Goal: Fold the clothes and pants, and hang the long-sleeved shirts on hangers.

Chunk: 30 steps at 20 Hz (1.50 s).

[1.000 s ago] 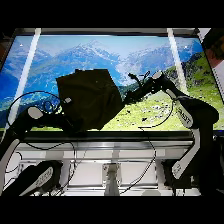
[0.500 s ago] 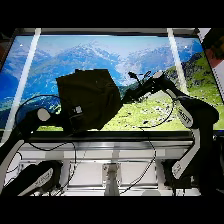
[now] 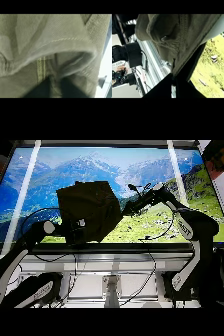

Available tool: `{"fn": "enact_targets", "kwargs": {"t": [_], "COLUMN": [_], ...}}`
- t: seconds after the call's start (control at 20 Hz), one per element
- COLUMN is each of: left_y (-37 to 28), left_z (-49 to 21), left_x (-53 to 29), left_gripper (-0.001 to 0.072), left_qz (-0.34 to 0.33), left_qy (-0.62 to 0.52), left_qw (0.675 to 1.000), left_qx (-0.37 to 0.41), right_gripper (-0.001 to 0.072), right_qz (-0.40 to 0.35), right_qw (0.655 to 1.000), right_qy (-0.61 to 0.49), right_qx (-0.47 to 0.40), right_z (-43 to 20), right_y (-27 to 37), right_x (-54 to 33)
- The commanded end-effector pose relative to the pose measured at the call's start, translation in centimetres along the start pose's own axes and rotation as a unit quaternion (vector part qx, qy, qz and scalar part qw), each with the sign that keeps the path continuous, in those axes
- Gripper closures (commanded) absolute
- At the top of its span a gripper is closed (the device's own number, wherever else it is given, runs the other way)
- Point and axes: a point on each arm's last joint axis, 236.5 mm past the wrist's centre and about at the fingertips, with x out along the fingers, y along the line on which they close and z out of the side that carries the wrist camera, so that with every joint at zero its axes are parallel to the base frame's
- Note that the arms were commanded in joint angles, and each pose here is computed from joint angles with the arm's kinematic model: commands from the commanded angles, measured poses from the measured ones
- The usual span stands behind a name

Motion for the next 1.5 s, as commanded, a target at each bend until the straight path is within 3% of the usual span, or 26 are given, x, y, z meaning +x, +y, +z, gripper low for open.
{"fn": "enact_targets", "kwargs": {"t": [0.0,0.1,0.25,0.35,0.5,0.6,0.7,0.85,0.95,1.1,1.2,1.35,1.45], "left_y": [0.5,2.2,7.0,10.6,14.8,17.0,19.1,23.3,25.8,28.2,28.3,25.0,21.3], "left_z": [1.3,4.1,10.2,11.9,11.2,11.0,11.7,16.1,20.4,25.6,26.8,25.4,23.3], "left_x": [-0.3,-2.6,-10.5,-17.3,-24.9,-26.8,-26.0,-24.7,-24.2,-24.5,-23.8,-18.9,-14.7], "left_gripper": [0.0696,0.0695,0.0697,0.0697,0.0698,0.0699,0.07,0.07,0.07,0.0698,0.0699,0.07,0.07], "left_qz": [0.007,0.038,0.123,0.2,0.3,0.308,0.279,0.242,0.193,0.141,0.125,0.093,0.028], "left_qy": [-0.023,-0.071,-0.203,-0.296,-0.394,-0.452,-0.472,-0.471,-0.474,-0.484,-0.481,-0.383,-0.3], "left_qw": [1.0,0.996,0.955,0.892,0.791,0.722,0.688,0.705,0.733,0.763,0.774,0.849,0.879], "left_qx": [-0.018,-0.04,-0.176,-0.278,-0.36,-0.423,-0.476,-0.471,-0.448,-0.405,-0.394,-0.35,-0.37], "right_gripper": [0.069,0.0691,0.0691,0.0692,0.0692,0.0692,0.0692,0.0693,0.0693,0.0693,0.0693,0.0692,0.0692], "right_qz": [0.001,0.017,0.068,0.115,0.203,0.236,0.223,0.179,0.135,0.048,0.014,-0.07,-0.135], "right_qw": [1.0,1.0,0.994,0.984,0.953,0.928,0.913,0.887,0.866,0.857,0.877,0.94,0.967], "right_qy": [-0.002,-0.018,-0.08,-0.13,-0.221,-0.284,-0.341,-0.423,-0.469,-0.496,-0.471,-0.333,-0.208], "right_qx": [0.007,0.012,0.03,0.04,0.044,0.042,0.02,-0.054,-0.107,-0.133,-0.094,-0.001,0.054], "right_z": [0.1,0.7,3.1,5.0,8.3,11.0,14.1,18.0,19.3,19.1,17.5,11.4,5.5], "right_y": [0.0,0.5,1.9,3.0,6.3,8.0,9.6,13.8,17.2,18.7,15.8,7.1,2.2], "right_x": [-0.1,-0.5,-2.8,-5.3,-10.0,-12.8,-15.3,-20.6,-24.9,-29.4,-29.5,-26.3,-23.7]}}
